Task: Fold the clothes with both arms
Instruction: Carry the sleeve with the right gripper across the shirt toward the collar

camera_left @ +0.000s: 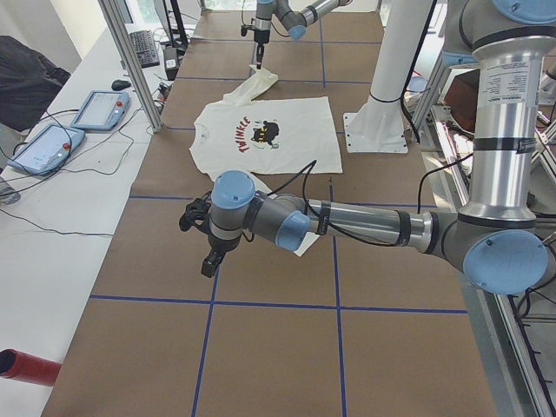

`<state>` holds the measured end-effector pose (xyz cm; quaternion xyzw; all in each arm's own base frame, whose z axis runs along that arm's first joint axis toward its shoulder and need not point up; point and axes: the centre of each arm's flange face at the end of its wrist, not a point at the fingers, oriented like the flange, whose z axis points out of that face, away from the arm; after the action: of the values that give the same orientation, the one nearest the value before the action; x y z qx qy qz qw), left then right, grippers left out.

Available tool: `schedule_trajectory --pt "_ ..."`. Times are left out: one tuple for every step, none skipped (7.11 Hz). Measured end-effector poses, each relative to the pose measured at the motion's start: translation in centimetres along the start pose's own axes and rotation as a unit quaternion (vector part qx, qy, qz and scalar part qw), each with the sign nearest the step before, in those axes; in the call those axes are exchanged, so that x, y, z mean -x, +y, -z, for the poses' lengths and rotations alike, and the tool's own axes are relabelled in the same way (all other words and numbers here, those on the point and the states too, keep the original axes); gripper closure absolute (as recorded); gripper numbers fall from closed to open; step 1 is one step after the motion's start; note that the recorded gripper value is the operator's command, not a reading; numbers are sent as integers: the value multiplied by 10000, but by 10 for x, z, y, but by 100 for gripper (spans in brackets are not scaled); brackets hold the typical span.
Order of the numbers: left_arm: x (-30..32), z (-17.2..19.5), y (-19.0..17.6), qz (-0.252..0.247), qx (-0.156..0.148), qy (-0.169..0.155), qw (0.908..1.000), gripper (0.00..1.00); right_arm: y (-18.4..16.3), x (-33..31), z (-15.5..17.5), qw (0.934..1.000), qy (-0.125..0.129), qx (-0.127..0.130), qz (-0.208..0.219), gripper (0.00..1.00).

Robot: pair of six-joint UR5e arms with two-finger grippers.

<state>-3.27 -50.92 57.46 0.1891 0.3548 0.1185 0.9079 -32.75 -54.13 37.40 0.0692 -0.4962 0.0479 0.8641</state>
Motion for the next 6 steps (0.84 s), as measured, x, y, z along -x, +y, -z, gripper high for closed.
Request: schedule_trajectory --pt "0 0 -1 15 -8 0 10000 0 -27 60 2 9996 -214 -63 -152 100" --pt "-1 1 -3 34 -17 0 10000 0 -53 124 7 9986 -454 -125 -248 100" --pt "-1 2 -3 56 -25 -1 10000 0 -72 184 11 9974 -658 -172 -246 100" --pt "-1 1 -4 72 -24 -2 10000 0 -79 243 1 9965 -798 -231 -132 100" --pt "0 1 -3 86 -14 -2 10000 0 -76 310 -27 9960 -828 -336 11 100" --pt "1 0 -2 99 -6 -2 10000 1 -57 371 -64 9961 -733 -474 131 100"
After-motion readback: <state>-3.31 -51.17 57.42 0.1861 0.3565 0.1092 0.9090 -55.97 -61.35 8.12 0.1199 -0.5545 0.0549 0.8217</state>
